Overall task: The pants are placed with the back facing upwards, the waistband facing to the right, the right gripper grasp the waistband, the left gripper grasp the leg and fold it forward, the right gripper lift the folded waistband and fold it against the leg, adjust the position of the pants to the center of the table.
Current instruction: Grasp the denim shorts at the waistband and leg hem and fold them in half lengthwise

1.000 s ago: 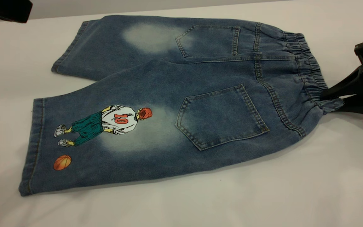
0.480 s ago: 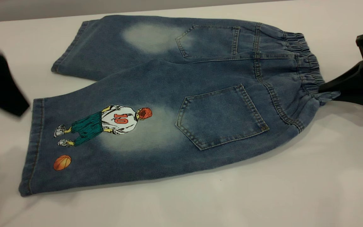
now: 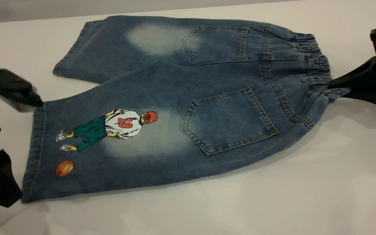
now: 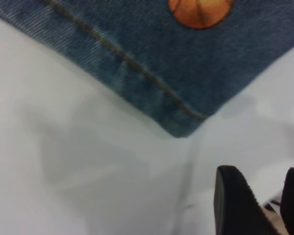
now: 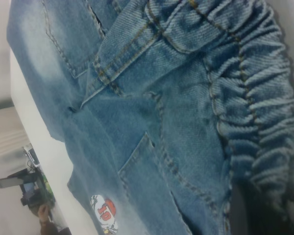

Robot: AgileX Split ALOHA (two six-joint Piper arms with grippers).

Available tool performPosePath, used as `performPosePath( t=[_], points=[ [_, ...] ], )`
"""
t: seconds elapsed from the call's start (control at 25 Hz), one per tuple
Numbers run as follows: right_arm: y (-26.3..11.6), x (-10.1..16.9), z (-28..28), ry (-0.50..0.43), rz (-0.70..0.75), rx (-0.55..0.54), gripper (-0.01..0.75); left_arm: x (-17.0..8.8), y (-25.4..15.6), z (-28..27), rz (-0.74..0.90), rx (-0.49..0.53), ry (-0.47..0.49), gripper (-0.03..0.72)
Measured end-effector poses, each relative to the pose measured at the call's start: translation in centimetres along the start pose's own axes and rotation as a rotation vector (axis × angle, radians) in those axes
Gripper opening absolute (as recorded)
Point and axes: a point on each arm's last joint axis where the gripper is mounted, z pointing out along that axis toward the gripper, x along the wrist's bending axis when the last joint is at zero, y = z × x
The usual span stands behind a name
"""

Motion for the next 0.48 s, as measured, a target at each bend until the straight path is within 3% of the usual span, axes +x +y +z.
performPosePath(
  t=[0.48],
  points=[
    [0.0, 0.0, 0.0, 0.001, 0.004, -0.003, 0.027, 1.0, 0.6, 1.4, 0.044, -0.099, 0.113, 0.245]
  ],
)
